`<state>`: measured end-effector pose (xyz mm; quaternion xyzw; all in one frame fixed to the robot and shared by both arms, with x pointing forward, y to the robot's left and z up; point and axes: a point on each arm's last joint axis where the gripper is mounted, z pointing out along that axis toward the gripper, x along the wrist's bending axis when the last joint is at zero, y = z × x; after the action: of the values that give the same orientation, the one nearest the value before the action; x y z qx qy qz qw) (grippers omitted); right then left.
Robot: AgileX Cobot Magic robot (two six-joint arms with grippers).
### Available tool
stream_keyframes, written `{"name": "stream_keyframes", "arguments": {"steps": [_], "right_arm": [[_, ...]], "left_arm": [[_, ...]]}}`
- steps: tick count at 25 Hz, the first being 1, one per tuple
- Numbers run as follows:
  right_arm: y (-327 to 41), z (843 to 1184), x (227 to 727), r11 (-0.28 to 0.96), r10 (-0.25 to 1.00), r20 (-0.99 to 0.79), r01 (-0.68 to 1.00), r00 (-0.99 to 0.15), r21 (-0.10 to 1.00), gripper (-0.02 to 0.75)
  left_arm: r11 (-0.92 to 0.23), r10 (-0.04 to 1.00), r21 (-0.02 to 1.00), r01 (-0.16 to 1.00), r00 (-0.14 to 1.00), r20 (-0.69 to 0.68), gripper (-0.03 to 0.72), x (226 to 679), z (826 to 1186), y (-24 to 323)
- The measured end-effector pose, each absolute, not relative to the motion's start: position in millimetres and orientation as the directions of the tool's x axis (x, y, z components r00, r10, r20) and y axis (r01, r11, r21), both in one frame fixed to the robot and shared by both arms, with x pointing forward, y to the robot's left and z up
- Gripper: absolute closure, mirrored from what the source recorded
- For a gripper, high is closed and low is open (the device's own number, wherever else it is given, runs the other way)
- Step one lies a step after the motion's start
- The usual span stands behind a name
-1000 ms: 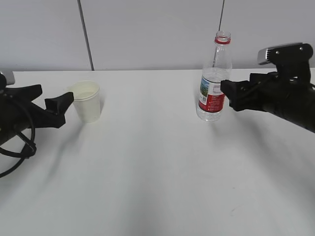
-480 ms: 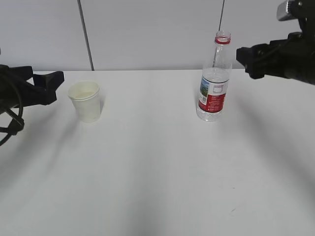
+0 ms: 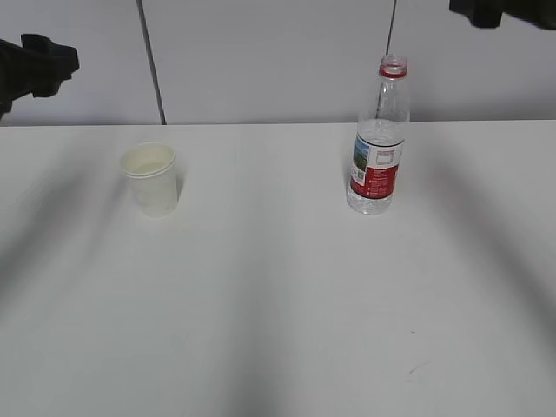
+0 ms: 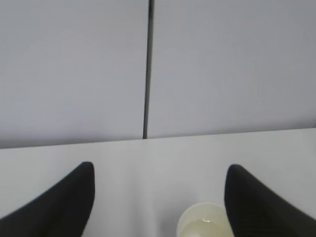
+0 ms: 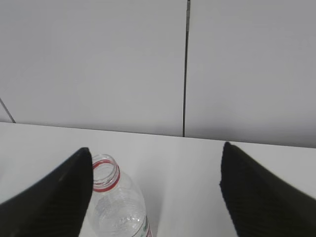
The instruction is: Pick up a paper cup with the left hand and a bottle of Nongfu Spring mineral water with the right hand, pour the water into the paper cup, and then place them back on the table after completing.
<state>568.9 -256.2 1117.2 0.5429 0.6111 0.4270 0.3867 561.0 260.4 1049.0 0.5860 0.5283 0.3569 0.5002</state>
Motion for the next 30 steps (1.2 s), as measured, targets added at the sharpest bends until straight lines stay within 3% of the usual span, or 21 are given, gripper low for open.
{"name": "stream_keyframes", "arguments": {"steps": [6, 13, 18, 23, 27, 30], "right_arm": [[-260.7, 1160.8, 567.0, -0.013, 0.999, 0.034, 0.432, -0.040, 0.902, 0.145], [-266.3, 1181.5, 551.6, -0.036, 0.999, 0.027, 0.605, 0.024, 0.795, 0.146], [-269.0, 1178.0, 536.4, -0.052, 0.998, 0.013, 0.749, 0.058, 0.660, 0.146], [-266.3, 1170.0, 525.0, -0.041, 0.999, 0.024, 0.844, 0.034, 0.535, 0.146], [-265.8, 1167.3, 520.2, -0.008, 1.000, 0.010, 0.875, 0.003, 0.484, 0.146], [-265.9, 1166.9, 519.5, 0.018, 1.000, -0.003, 0.879, -0.018, 0.476, 0.146]], "left_arm": [[0.023, 0.994, 0.909, 0.415, 0.089, -0.066, 0.200, 572.7, 1081.1, 252.7], [0.002, 0.999, 0.833, 0.554, 0.035, -0.026, 0.246, 568.8, 1115.6, 232.7], [0.077, 0.997, 0.687, 0.723, -0.057, -0.052, 0.251, 555.5, 1116.3, 233.4], [0.040, 0.999, 0.473, 0.880, -0.023, -0.042, 0.251, 535.8, 1106.4, 230.4], [0.015, 1.000, 0.323, 0.946, -0.006, -0.028, 0.251, 522.0, 1101.1, 230.6], [0.010, 1.000, 0.277, 0.961, -0.007, -0.013, 0.255, 517.9, 1100.1, 231.8]]}}
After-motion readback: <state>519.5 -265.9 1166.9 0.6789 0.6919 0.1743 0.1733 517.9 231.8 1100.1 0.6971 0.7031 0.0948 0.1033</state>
